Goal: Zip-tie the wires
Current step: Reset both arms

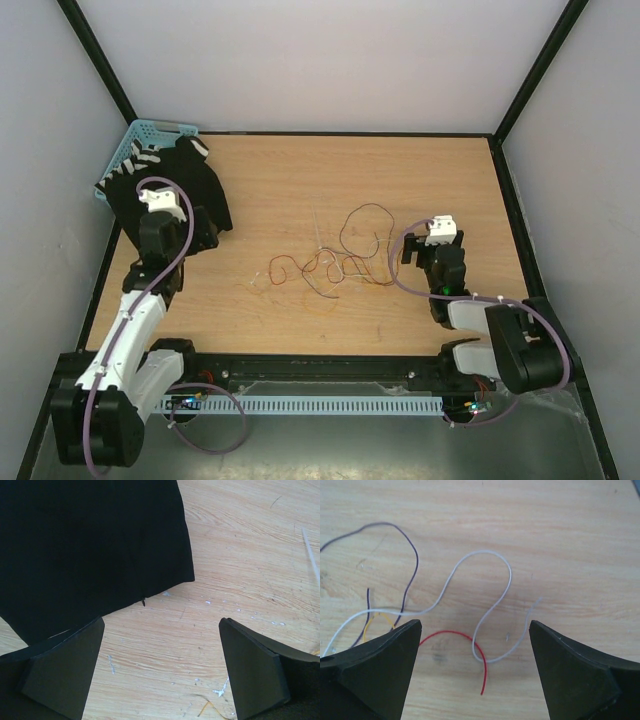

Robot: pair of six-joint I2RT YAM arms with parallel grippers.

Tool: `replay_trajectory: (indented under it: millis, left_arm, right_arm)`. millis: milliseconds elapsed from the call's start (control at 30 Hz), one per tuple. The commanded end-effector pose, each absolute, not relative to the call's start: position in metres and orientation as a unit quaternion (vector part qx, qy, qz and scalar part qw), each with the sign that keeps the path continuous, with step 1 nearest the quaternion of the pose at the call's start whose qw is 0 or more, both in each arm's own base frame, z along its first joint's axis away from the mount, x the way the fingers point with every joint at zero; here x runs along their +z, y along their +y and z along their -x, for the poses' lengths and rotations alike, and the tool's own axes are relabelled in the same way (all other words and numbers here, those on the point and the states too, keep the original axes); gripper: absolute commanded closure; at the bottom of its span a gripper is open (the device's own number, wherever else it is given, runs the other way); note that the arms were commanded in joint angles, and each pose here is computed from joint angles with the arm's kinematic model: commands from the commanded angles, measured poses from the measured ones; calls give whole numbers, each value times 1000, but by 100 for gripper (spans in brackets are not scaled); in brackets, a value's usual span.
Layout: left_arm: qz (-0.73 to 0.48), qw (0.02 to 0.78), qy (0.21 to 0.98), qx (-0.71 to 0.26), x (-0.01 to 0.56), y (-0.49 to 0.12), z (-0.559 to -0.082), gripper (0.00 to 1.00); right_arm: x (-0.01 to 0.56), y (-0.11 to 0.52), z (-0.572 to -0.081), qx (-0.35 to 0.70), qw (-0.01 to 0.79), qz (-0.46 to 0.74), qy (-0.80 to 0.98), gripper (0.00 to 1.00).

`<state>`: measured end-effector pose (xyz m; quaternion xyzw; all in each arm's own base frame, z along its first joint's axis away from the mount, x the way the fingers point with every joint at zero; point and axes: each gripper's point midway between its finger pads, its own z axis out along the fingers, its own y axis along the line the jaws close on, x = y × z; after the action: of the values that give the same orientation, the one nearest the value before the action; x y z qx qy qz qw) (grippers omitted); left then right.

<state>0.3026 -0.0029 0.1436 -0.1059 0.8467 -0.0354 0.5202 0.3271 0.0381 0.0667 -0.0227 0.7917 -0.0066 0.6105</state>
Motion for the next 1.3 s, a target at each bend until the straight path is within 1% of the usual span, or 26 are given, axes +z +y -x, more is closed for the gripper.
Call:
replay_trajectory:
  millis: [0,67,100,133,200,267,300,400,467,500,600,667,733,767,800,833,933,1000,1067,1267]
  left_arm:
    - [95,553,828,-10,153,7,-315,1]
    - [90,556,826,-5,150,8,-318,1]
    - [87,556,826,-2,148,8,-320,1]
    - [87,553,829,2,145,9,-321,1]
    - [86,548,832,12,141,12,-323,1]
    - [76,549,832,23,137,14,-325,1]
    - [72,551,831,29,136,16,-327,1]
    - [52,568,821,34,133,14,-334,1]
    - [27,577,816,27,127,8,-340,1]
    - [13,582,812,28,125,4,-345,1]
    - [-58,590,803,56,112,-7,-362,1]
    - [-83,600,793,63,101,-14,-370,1]
    - [-103,594,795,59,84,-22,-368,1]
    - [-120,607,784,51,80,-28,-366,1]
    - [-121,627,767,53,82,-29,-368,1]
    - [-110,632,765,58,79,-25,-369,1]
    - [-63,624,776,62,67,-8,-375,1]
    - [-53,597,797,68,59,-4,-384,1]
    - [-30,562,825,43,50,4,-386,1]
    - [-20,564,825,33,50,9,-385,1]
  right_arm:
    - [109,36,-344,-17,691,23,722,1]
    - [101,30,-337,-22,704,5,710,1]
    - [107,28,-337,-25,722,2,691,1]
    - [107,28,-338,-24,722,2,691,1]
    - [92,26,-344,-31,682,-9,731,1]
    - [91,21,-349,-42,687,-25,725,1]
    - [96,25,-351,-37,694,-13,719,1]
    - [86,29,-351,-33,671,0,741,1]
    - [92,28,-351,-33,688,-4,725,1]
    - [90,28,-351,-35,682,-3,730,1]
    - [90,28,-353,-35,678,-4,735,1]
    - [90,28,-352,-35,682,-4,730,1]
    - [89,28,-353,-36,676,-3,736,1]
    - [89,27,-353,-36,676,-4,736,1]
    - [89,27,-353,-37,677,-7,735,1]
    - [90,26,-354,-38,679,-9,734,1]
    - [88,25,-355,-41,675,-12,737,1]
    - [88,24,-356,-43,673,-15,738,1]
    - [87,24,-356,-43,672,-15,739,1]
    - [87,24,-356,-43,672,-15,739,1]
